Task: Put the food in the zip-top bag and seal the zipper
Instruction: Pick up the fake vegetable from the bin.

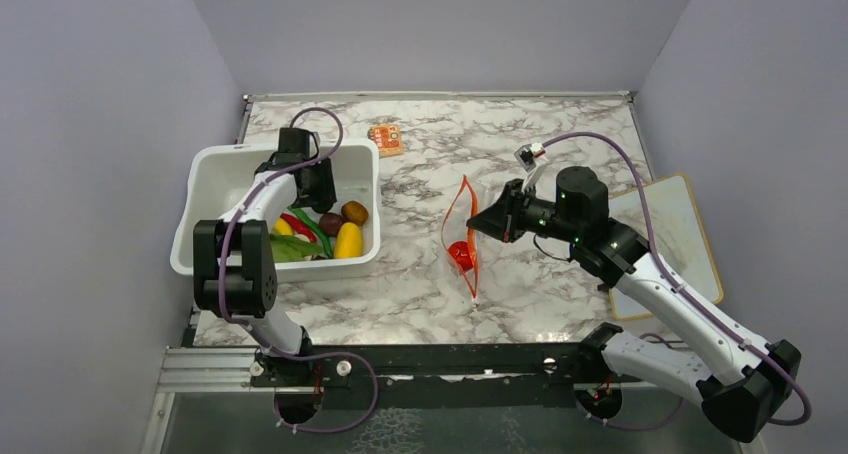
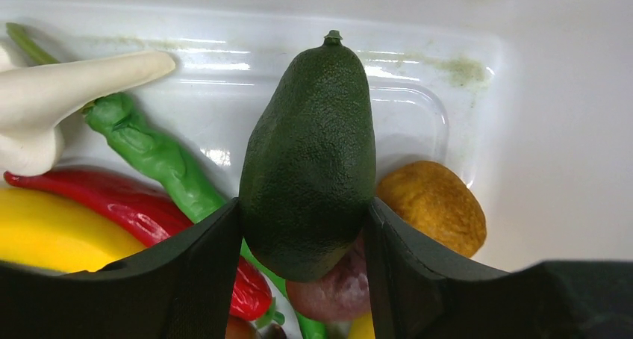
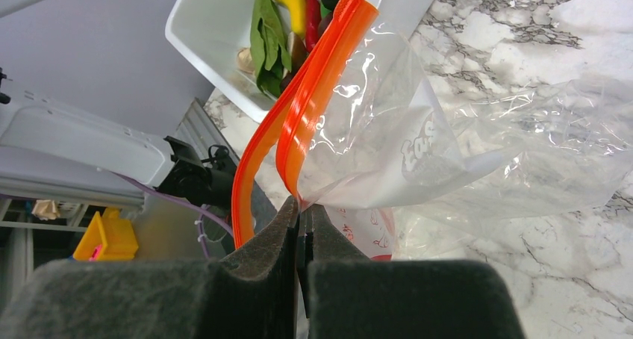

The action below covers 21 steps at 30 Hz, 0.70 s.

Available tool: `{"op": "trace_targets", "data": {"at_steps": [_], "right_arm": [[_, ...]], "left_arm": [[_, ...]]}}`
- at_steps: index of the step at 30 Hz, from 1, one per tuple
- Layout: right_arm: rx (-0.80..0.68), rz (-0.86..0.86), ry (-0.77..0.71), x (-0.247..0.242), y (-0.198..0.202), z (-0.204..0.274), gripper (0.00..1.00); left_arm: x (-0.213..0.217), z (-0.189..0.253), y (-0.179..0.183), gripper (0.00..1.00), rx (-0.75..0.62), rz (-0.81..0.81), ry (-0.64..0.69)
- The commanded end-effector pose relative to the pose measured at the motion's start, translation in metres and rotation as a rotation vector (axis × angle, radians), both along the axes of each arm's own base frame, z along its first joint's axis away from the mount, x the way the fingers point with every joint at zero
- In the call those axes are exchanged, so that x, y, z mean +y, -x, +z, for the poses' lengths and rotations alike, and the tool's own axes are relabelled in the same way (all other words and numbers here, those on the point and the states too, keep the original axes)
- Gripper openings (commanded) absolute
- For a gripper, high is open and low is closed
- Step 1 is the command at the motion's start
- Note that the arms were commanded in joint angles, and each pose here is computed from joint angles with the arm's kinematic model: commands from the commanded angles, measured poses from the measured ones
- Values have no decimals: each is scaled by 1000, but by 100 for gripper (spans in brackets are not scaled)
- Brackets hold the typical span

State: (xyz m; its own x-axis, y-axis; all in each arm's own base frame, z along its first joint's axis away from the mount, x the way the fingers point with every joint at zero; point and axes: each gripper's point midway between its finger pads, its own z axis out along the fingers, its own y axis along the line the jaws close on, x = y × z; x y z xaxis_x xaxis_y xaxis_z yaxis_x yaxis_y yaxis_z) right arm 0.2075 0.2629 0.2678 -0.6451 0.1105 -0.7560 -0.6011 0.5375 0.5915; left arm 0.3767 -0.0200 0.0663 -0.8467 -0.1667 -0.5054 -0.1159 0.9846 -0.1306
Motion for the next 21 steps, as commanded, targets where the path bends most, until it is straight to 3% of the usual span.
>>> {"op": "trace_targets", "data": {"at_steps": [1,14,21], "right_arm": [[-16,-13,4,-1,-2,2,1],[20,-10,12,2,-4,-11,1],[74,13,-6,10,-3,-24,1]], "left_arm": [[-4,21,9,37,-35,18,42],[-27,73,49,33,-153,-23,163],[-71,132,76,31,-265,-170,390]]}}
